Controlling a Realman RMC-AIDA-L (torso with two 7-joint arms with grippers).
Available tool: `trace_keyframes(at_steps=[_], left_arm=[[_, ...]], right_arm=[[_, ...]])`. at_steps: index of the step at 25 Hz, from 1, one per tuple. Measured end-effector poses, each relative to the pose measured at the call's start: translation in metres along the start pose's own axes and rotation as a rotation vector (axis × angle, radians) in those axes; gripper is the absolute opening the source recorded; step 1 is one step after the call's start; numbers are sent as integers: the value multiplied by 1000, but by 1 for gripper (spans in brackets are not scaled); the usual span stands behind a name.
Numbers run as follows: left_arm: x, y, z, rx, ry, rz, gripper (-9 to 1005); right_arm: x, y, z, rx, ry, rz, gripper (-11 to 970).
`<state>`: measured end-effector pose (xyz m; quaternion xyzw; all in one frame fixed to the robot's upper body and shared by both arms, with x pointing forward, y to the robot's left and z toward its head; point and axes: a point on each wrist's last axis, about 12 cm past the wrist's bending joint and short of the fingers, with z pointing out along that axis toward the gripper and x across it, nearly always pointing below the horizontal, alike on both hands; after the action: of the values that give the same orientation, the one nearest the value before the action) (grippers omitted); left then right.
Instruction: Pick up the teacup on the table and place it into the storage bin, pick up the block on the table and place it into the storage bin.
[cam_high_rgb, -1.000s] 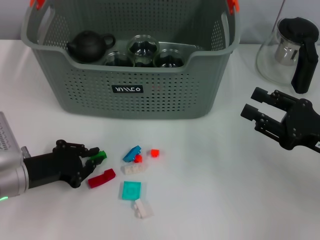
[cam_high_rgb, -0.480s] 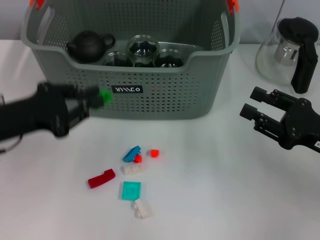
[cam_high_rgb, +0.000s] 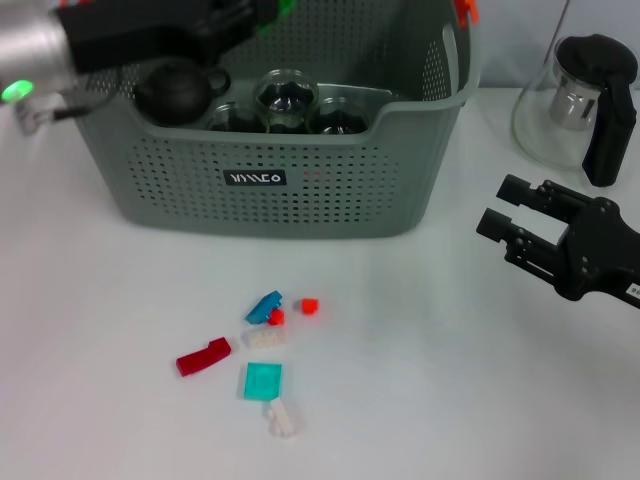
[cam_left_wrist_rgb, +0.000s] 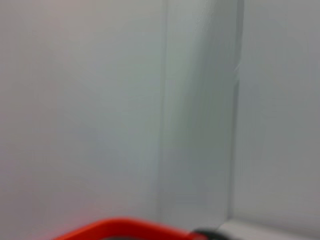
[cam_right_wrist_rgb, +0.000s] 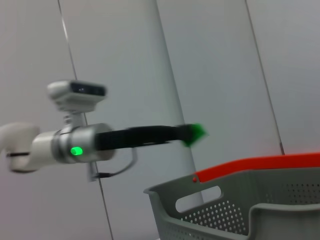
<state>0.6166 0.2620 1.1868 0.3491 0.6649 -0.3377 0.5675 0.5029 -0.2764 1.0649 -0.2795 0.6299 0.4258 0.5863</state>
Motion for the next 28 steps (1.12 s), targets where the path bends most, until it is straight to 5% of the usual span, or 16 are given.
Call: trace_keyframes(at_steps=[5, 11, 20, 28], left_arm=[[6, 10, 46, -159, 163, 100, 155], [25, 7, 69, -244, 316, 162, 155], [20, 11, 60, -316, 171, 11, 169], [14, 8, 36, -281, 79, -106, 464]], right_arm=[[0, 2, -1, -8, -11, 2, 576], [-3, 2, -4, -15, -23, -4, 576], [-3, 2, -4, -11, -25, -5, 576], [-4, 1, -5, -2, -32, -5, 576]])
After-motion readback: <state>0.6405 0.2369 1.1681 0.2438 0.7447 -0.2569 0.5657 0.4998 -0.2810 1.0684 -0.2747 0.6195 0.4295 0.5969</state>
